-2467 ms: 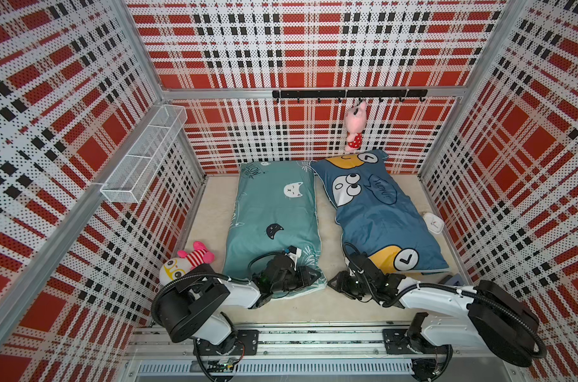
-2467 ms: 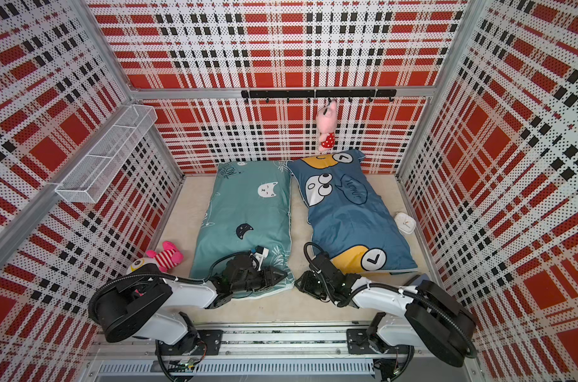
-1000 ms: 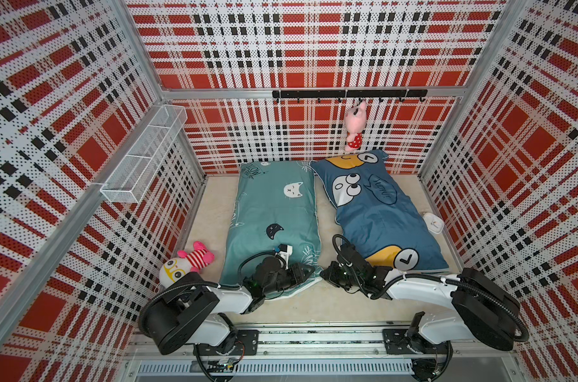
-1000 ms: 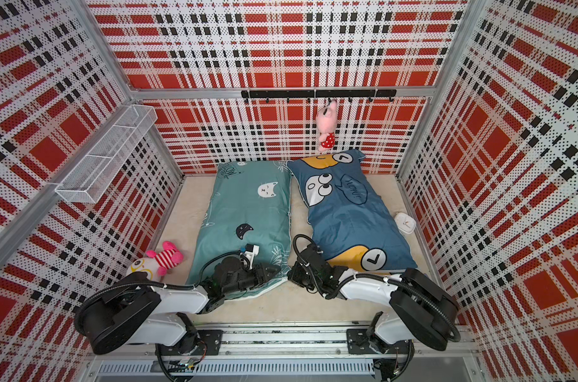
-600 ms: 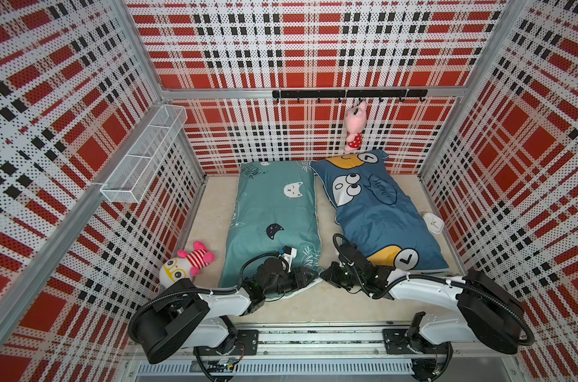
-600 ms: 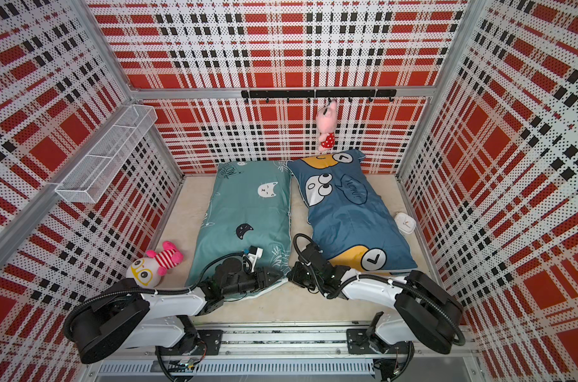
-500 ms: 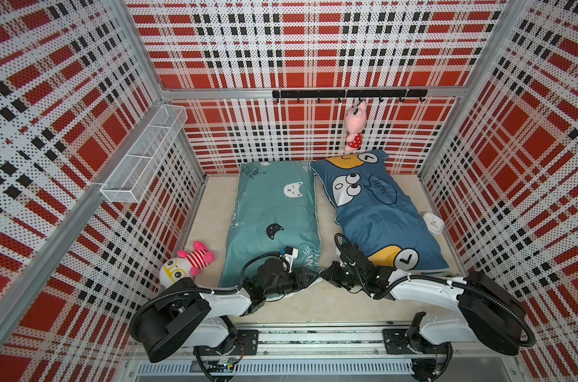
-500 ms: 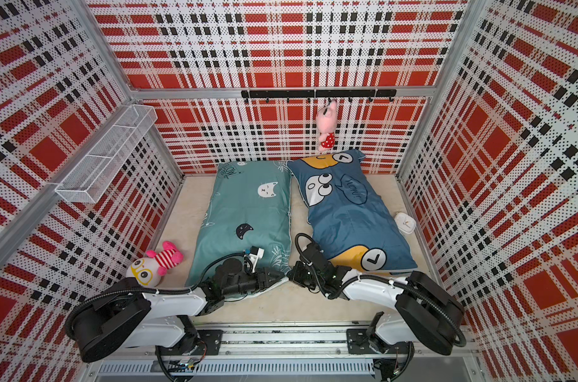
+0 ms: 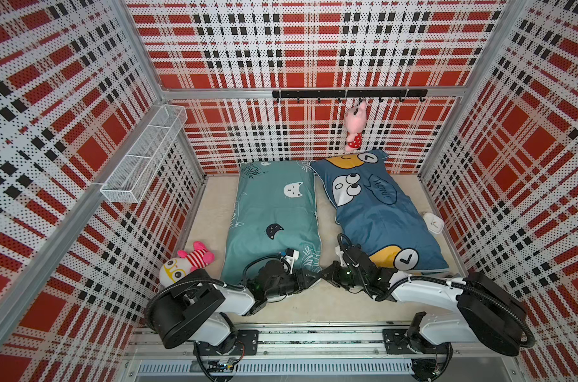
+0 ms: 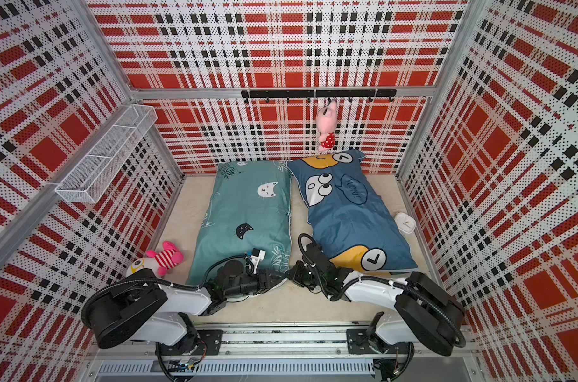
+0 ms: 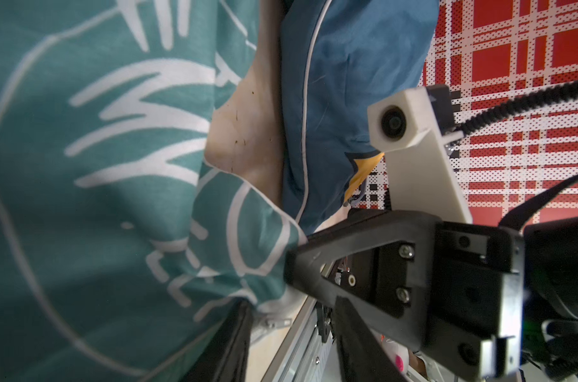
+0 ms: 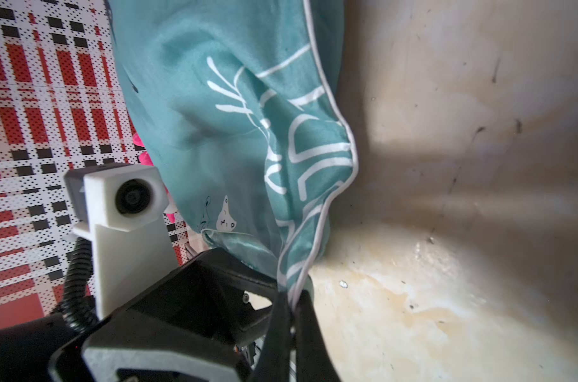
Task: Zip up pillowcases
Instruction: Zip the zipper on the pillowcase.
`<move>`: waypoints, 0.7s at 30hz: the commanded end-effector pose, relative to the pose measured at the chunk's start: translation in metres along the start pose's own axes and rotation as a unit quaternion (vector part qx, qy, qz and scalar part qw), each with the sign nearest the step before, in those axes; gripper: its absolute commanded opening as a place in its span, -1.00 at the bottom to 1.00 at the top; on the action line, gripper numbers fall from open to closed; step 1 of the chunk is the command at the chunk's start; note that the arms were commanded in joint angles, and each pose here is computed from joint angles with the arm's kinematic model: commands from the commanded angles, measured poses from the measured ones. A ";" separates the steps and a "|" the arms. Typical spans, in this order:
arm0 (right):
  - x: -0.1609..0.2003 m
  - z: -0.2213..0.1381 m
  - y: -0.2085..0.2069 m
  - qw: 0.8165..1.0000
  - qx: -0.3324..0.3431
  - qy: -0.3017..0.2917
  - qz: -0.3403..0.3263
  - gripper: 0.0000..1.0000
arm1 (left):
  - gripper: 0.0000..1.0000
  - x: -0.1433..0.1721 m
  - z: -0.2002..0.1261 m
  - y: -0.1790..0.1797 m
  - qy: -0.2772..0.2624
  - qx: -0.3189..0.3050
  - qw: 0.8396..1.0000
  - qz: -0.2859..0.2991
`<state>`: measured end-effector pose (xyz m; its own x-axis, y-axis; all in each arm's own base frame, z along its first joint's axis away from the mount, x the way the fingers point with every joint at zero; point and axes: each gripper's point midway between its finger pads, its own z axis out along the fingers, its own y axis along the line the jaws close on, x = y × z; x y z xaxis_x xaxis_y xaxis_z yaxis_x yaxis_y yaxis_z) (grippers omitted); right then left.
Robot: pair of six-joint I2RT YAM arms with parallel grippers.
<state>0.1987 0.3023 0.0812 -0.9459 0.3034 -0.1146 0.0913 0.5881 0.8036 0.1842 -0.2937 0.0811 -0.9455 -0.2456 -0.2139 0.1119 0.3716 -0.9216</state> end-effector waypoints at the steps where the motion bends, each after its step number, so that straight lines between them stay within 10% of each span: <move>1: -0.001 0.004 0.017 0.999 -0.042 0.005 0.010 -1.00 | -0.10 -0.001 -0.002 -0.012 -0.006 0.035 0.999 -0.003; 21: -0.007 0.005 0.002 1.000 -0.016 -0.004 0.009 -1.00 | -0.29 -0.006 -0.011 -0.007 -0.015 0.040 0.999 -0.014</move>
<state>0.2047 0.3052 0.0761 -0.9437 0.3162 -0.0968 0.1047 0.5635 0.8195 0.1844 -0.2820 0.0839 -0.9399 -0.2924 -0.1766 0.0794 0.3158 -0.9455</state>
